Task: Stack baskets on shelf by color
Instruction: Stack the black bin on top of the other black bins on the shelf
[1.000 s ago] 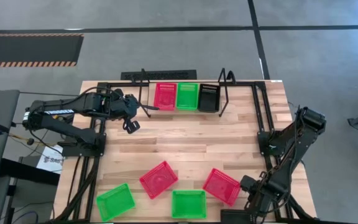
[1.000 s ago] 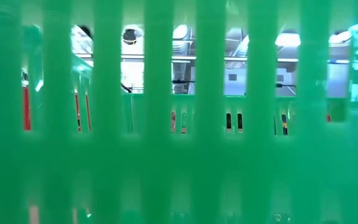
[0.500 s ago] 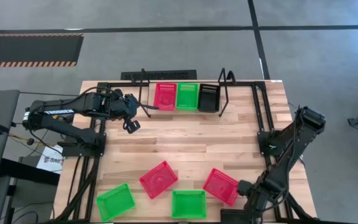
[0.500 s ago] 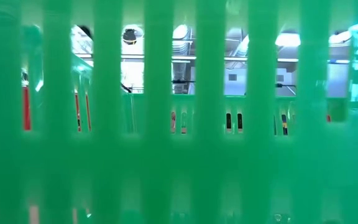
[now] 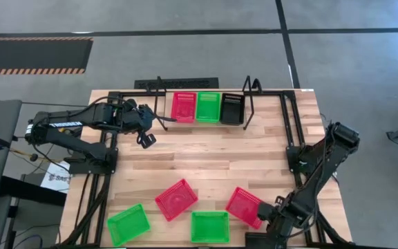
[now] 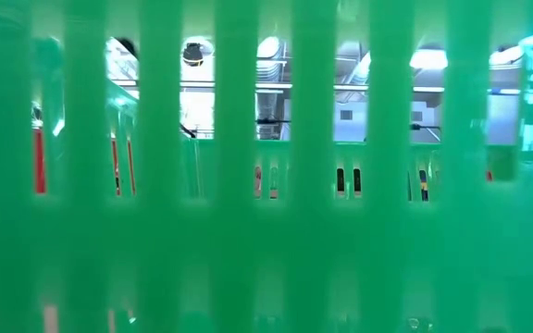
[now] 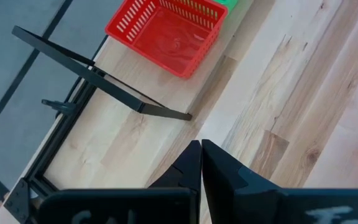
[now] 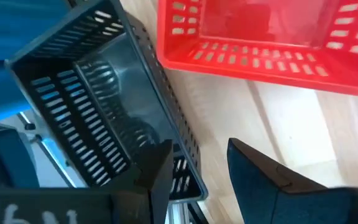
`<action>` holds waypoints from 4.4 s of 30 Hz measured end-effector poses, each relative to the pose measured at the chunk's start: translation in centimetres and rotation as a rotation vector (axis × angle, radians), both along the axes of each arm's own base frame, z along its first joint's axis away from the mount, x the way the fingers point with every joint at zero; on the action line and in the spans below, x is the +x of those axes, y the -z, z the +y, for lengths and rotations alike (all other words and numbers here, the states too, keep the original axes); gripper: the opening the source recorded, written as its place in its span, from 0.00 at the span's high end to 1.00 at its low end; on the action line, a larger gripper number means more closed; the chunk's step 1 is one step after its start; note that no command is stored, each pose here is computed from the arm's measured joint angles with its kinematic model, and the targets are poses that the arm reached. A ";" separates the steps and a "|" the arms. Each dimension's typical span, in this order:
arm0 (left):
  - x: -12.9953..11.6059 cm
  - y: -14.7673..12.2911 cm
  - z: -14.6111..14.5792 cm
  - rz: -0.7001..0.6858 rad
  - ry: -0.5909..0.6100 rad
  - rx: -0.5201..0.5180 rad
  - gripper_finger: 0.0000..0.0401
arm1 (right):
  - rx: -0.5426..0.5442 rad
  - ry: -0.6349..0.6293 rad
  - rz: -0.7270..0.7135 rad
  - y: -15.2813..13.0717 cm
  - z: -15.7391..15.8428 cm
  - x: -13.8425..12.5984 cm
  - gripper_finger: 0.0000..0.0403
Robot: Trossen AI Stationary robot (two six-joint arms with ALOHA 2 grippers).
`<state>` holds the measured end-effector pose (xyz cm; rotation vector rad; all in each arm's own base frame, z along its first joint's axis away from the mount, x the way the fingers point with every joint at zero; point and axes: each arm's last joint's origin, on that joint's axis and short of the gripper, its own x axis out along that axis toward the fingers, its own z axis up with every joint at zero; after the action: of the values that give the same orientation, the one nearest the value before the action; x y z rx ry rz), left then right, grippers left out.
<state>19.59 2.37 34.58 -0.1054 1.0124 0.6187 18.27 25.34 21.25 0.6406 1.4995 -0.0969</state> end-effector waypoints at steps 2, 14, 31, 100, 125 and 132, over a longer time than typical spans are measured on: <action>0.0 0.0 0.0 0.000 0.000 0.000 1.00 | 0.001 -0.006 0.002 0.4 0.3 0.0 0.57; 0.0 0.0 0.0 -0.004 -0.008 -0.004 1.00 | 0.042 -0.025 -0.035 0.4 1.2 -0.1 0.58; 0.0 0.0 0.0 -0.011 -0.019 -0.014 1.00 | 0.022 -0.040 -0.034 4.0 3.3 0.4 0.58; -0.1 0.1 0.0 -0.012 -0.035 -0.037 1.00 | -0.613 1.098 -0.039 -7.8 -38.3 11.4 0.99; -0.1 0.1 -0.1 0.005 0.002 -0.020 1.00 | -0.582 1.116 0.013 -7.7 -37.2 11.1 0.93; -0.1 0.1 -0.1 0.005 0.002 -0.020 1.00 | -0.615 1.077 0.011 -7.7 -36.4 11.3 0.80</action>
<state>19.51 2.32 34.53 -0.1206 1.0233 0.6073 29.55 -11.06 29.00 0.8596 0.9016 -1.3252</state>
